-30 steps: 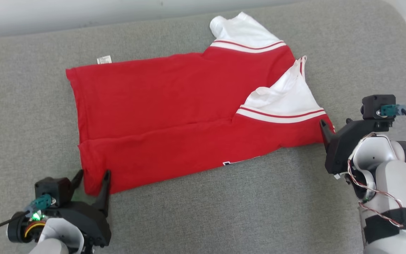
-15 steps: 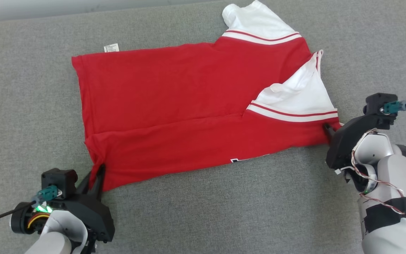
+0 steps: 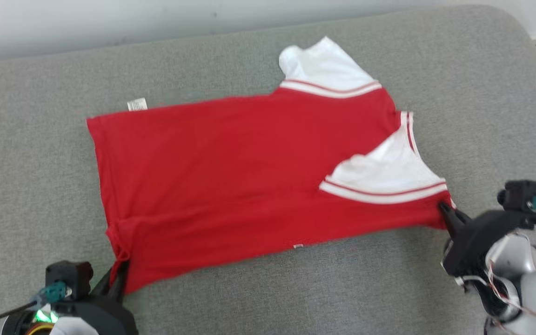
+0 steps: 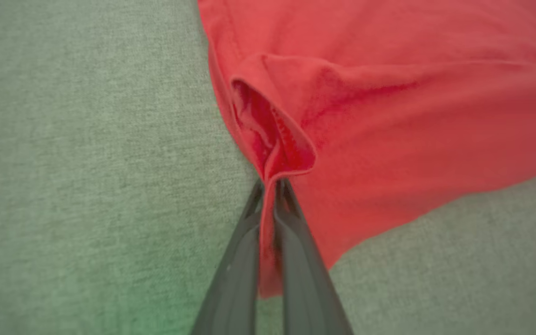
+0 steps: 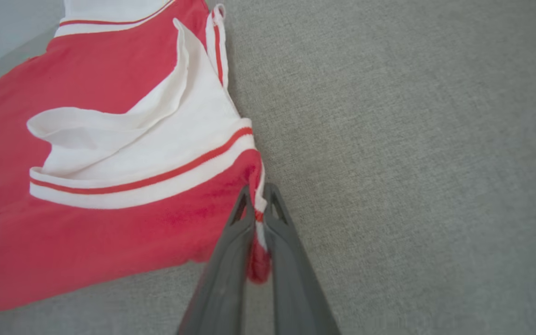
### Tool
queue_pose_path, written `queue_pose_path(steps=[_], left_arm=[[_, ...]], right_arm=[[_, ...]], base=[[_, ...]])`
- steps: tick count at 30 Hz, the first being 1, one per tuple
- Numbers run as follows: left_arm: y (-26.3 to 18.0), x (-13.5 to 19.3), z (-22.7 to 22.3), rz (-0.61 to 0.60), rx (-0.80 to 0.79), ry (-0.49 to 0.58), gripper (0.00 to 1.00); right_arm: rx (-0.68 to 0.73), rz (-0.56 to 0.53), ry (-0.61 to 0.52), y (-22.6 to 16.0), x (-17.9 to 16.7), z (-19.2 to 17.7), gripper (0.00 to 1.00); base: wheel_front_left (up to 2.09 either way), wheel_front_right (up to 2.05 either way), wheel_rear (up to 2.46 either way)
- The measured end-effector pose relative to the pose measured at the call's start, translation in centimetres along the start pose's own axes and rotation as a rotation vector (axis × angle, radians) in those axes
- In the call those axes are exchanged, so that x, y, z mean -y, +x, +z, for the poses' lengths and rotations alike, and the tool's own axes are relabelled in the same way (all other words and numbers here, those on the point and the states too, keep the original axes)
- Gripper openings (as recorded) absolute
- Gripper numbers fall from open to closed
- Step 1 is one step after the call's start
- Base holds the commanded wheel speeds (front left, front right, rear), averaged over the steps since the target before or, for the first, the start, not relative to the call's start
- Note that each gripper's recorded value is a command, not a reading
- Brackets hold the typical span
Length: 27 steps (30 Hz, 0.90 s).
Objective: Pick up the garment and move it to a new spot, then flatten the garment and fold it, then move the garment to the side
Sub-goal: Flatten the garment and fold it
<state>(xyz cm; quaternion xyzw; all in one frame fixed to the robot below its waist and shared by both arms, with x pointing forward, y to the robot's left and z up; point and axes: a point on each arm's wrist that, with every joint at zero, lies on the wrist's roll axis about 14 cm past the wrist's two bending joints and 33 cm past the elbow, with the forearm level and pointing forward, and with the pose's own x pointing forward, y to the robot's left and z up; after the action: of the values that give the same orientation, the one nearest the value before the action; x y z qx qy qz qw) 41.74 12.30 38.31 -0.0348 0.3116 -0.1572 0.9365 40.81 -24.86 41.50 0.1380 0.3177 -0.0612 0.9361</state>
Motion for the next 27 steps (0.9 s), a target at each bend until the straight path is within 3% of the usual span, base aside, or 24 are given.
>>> queue_pose_path(steps=[8, 17, 18, 19, 27], left_arm=[[-2.6, 0.3, -0.6, -0.003, -0.01, 0.02, 0.0], [-4.0, 0.1, -2.5, 0.008, -0.065, -0.018, 0.01], [-4.1, 0.2, -2.3, 0.008, -0.05, -0.024, 0.92], [-4.2, 0.1, -2.1, 0.011, -0.041, -0.026, 1.0], [-4.5, 0.2, 0.0, 0.008, 0.039, -0.067, 1.0]], right_arm=[[-0.034, -0.02, 0.047, -3.9, 1.6, -2.9, 0.0], [-0.063, -0.01, 0.088, -5.2, 1.8, -5.2, 0.0], [-0.046, -0.001, 0.08, -5.2, 1.5, -4.9, 0.33], [-0.028, 0.007, 0.079, -5.2, 1.3, -4.5, 1.0], [0.127, 0.057, 0.027, -5.3, -0.7, 0.4, 1.0]], base=[[0.0, 0.0, 0.0], [0.0, 0.0, 0.0], [0.0, 0.0, 0.0], [0.0, 0.0, 0.0], [0.0, 0.0, 0.0]])
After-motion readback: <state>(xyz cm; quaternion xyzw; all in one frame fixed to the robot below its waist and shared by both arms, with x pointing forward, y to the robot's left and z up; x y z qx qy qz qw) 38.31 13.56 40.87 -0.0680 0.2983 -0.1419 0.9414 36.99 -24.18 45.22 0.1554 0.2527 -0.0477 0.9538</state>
